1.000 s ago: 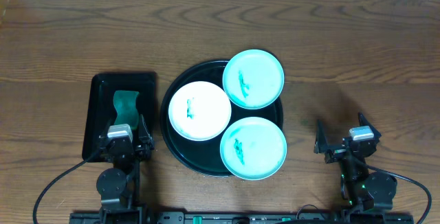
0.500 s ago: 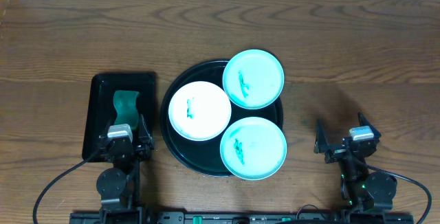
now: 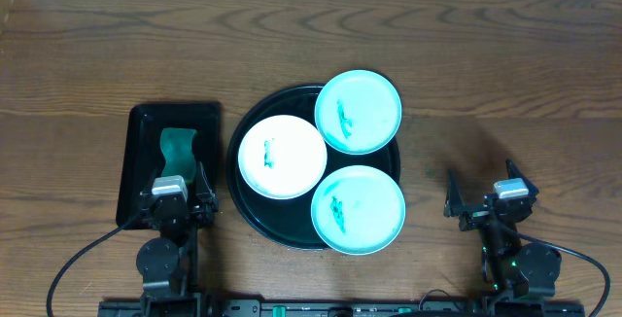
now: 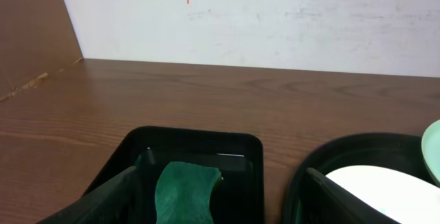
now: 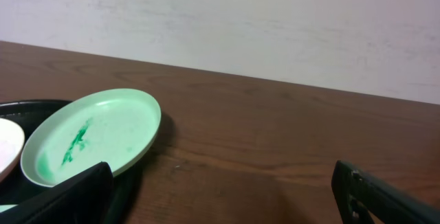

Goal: Clean dirty plates on tray and stack at the side

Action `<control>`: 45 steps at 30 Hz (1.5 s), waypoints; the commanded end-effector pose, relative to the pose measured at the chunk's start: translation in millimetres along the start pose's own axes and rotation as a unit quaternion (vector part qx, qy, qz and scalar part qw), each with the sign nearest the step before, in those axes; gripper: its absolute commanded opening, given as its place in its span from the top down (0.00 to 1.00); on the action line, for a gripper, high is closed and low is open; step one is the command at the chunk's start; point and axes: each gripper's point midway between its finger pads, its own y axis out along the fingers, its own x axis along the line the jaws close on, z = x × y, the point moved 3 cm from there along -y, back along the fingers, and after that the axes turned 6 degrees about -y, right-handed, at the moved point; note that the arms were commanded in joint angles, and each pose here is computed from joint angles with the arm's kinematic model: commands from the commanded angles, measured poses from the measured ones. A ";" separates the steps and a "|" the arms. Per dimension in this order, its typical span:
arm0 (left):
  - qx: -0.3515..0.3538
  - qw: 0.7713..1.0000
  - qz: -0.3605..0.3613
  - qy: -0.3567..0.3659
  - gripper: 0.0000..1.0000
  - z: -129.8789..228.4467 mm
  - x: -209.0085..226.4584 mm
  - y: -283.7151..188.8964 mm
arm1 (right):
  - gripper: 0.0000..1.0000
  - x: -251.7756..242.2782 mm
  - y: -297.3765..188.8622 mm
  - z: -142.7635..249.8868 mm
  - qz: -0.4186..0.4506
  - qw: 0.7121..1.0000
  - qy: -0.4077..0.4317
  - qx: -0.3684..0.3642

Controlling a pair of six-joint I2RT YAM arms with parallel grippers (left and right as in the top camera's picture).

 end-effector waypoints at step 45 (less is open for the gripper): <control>0.024 1.000 -0.011 0.010 0.26 -37.4 -2.0 -3.9 | 0.01 -13.0 -3.3 -23.1 0.031 0.999 0.005 0.018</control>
